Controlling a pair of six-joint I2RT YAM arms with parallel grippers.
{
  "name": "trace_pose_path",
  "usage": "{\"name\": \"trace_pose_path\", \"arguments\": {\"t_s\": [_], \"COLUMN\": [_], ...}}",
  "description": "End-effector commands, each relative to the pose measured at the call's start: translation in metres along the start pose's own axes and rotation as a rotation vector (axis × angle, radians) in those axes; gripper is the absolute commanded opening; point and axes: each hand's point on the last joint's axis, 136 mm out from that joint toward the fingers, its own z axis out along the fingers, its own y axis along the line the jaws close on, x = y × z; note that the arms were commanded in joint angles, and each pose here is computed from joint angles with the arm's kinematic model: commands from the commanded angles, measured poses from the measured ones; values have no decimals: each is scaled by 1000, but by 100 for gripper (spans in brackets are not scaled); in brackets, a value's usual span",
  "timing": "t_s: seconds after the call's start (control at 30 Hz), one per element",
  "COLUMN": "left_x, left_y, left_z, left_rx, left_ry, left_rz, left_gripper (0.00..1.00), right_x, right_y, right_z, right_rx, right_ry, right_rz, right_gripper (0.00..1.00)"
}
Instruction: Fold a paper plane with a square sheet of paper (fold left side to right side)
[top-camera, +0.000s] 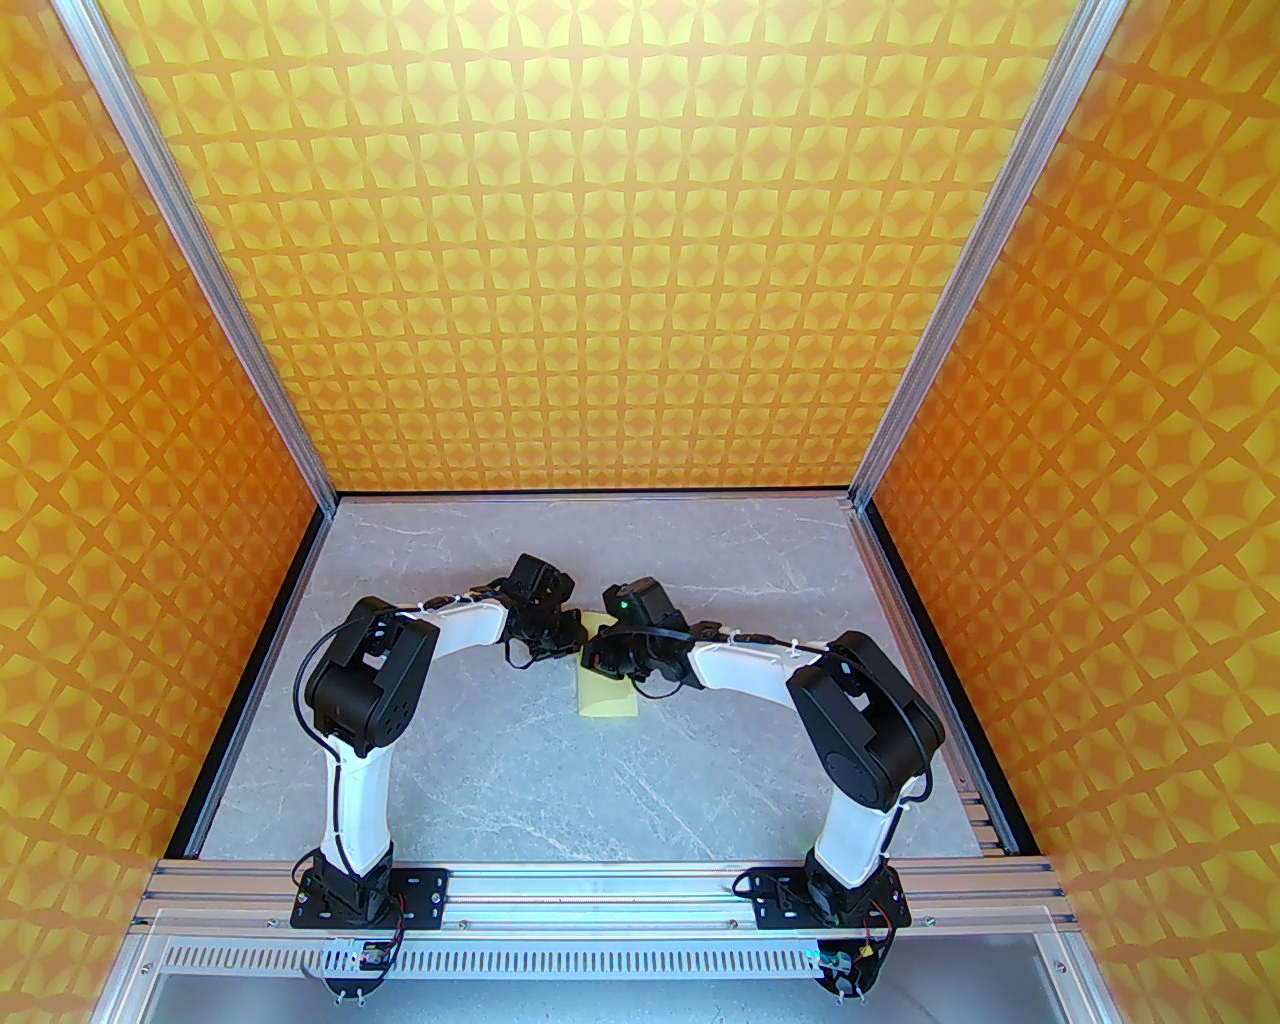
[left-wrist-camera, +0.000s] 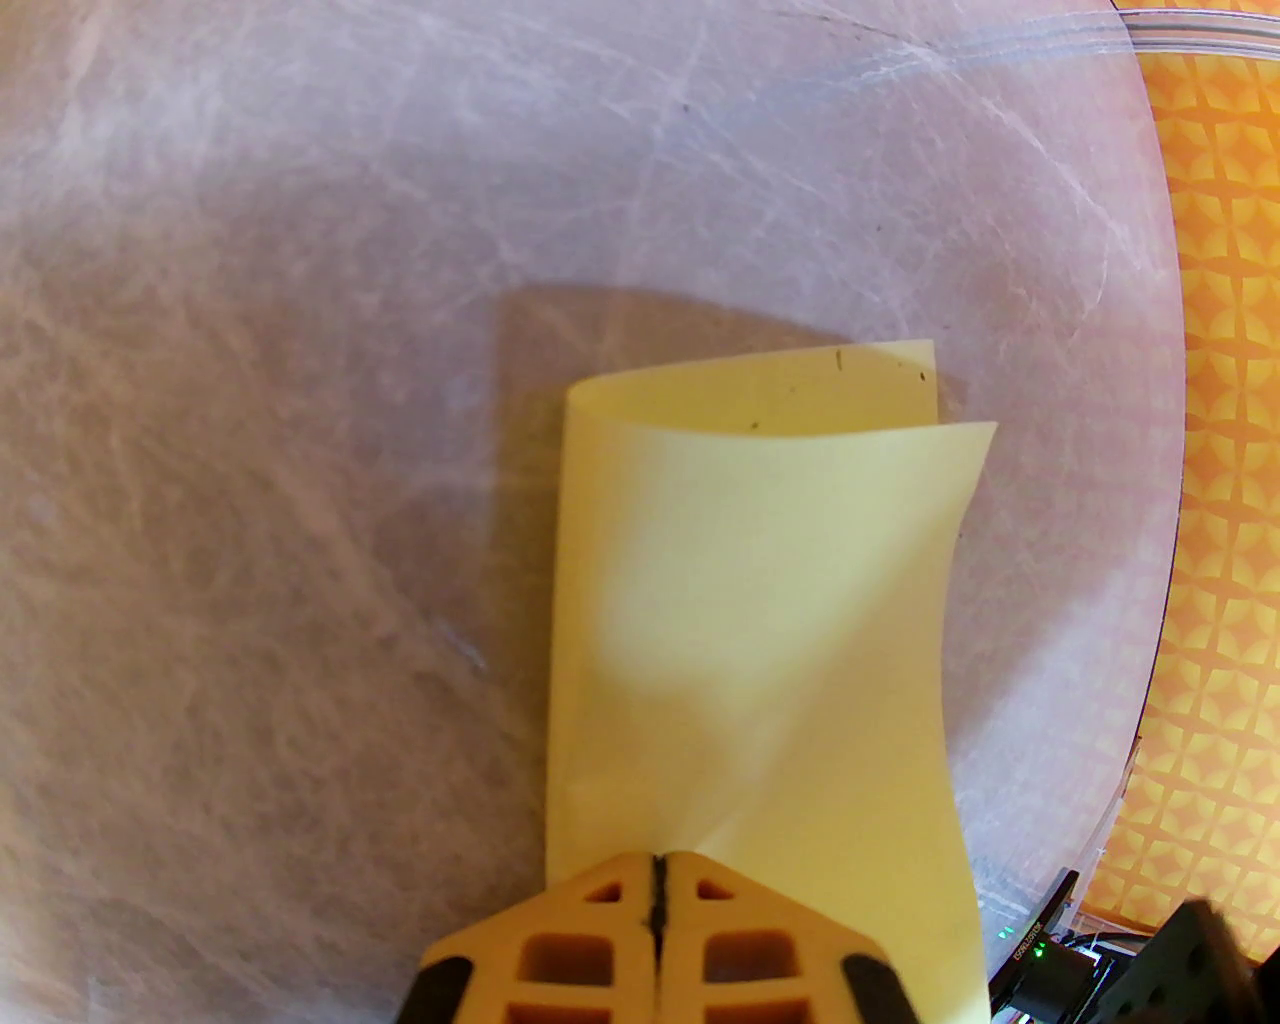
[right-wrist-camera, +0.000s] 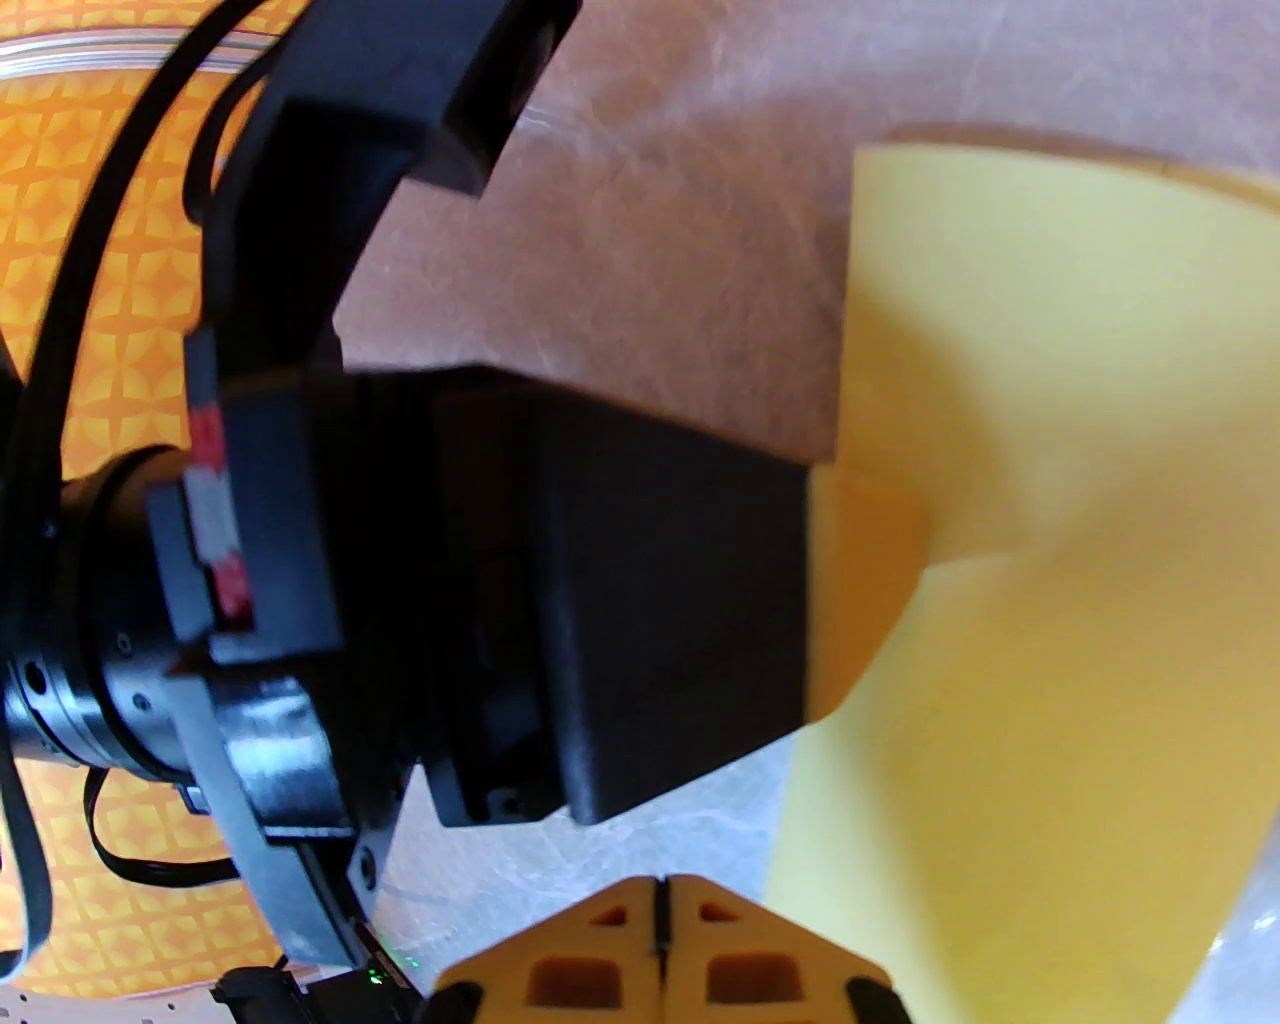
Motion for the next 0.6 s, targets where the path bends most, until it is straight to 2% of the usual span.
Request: {"name": "trace_pose_path", "arguments": {"t_s": [0.0, 0.17, 0.57], "left_x": [9, 9, 11], "left_y": [4, 3, 5], "left_z": [3, 3, 5], "left_rx": [8, 15, 19], "left_ry": [23, 22, 19], "left_rz": [7, 6, -8], "left_gripper": [0, 0, 0], "right_x": [-1, 7, 25], "right_y": [8, 0, -34], "right_z": [6, 21, 39], "right_rx": [-30, -44, 38], "right_ry": [-26, -11, 43], "right_rz": [46, 92, 82], "right_gripper": [0, 0, 0]}}
